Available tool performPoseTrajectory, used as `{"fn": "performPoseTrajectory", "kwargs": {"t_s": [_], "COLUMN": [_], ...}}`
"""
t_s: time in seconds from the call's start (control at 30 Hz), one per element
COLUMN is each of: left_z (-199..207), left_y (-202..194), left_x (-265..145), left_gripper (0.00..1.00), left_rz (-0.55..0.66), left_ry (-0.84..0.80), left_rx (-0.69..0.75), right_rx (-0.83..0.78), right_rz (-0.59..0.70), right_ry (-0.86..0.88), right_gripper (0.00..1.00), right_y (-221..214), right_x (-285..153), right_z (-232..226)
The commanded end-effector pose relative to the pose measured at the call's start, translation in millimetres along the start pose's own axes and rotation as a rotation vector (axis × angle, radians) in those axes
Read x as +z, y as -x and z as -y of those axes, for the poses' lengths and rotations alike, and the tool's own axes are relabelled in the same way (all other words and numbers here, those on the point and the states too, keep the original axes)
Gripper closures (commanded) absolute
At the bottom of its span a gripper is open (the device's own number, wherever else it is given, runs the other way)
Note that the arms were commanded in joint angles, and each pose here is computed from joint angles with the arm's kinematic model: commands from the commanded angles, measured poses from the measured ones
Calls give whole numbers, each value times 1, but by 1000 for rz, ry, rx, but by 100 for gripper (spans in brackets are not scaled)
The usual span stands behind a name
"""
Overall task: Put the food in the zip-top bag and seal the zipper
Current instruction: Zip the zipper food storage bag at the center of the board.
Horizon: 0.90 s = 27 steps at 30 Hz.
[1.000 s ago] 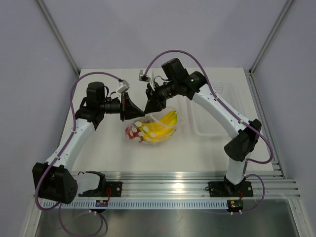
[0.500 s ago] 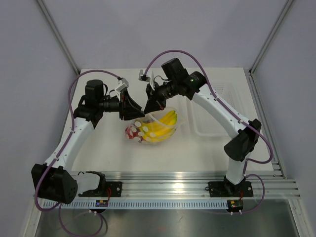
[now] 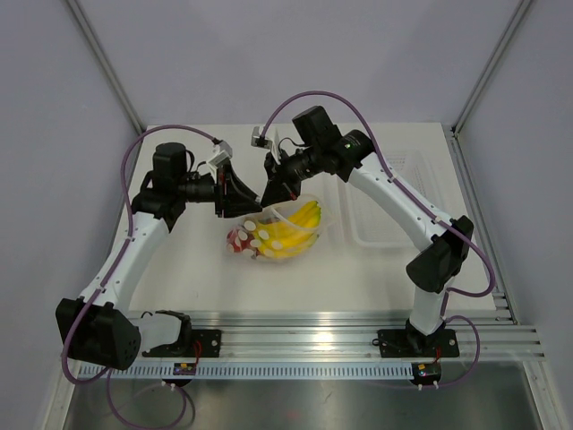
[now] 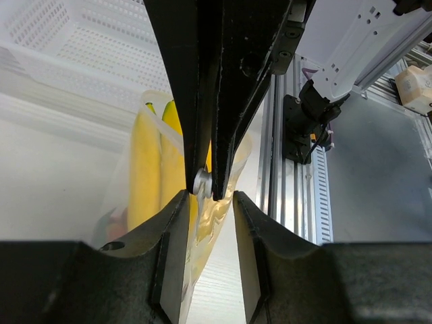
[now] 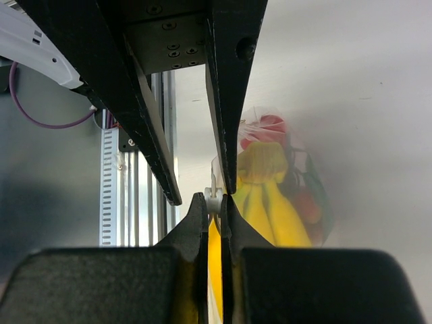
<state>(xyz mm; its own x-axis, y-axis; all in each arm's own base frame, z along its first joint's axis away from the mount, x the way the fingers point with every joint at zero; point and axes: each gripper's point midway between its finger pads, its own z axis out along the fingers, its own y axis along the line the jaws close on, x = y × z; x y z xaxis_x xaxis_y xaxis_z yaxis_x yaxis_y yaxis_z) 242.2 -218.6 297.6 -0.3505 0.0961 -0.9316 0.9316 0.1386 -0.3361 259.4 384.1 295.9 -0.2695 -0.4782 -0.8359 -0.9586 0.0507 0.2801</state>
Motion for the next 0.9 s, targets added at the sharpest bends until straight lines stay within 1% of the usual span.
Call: {"fn": "performPoseTrajectory", "kwargs": {"t_s": [0.0,0.07,0.13,0.17,0.2,0.27,0.3,0.53,0.87], "left_z": [9,8,8,7,6,7,7,8,7], "left_y": [5,2,1,0,1,3,5,8,10], "left_x": [0,1,1,1,1,2,2,1,-5], "left_gripper": [63,64,71,79,85,93,100,100,100], "left_rz": [-2,-6,-7,-8,-7,-4,1,6,33], "left_ry": [-54,-54,-63,-62,-60,-65,-64,-59,-8], "left_rx": [39,34,28,26,27,32,37,55,82], "right_rx": [-65,-66,-63,-64,-64,-63,-62,-61,-61], "right_rz": [68,67,64,65,65,65,64,51,12], "right_ry": [4,2,3,3,3,4,8,11,-30], "right_gripper": [100,100,100,100,100,100,100,100,100], "right_y": [23,23,22,22,22,22,21,18,1], "right_x": [-10,-11,-10,-10,-10,-10,-10,-11,-17], "right_z": [-12,-12,-12,-12,-12,-12,-13,-14,-15]}}
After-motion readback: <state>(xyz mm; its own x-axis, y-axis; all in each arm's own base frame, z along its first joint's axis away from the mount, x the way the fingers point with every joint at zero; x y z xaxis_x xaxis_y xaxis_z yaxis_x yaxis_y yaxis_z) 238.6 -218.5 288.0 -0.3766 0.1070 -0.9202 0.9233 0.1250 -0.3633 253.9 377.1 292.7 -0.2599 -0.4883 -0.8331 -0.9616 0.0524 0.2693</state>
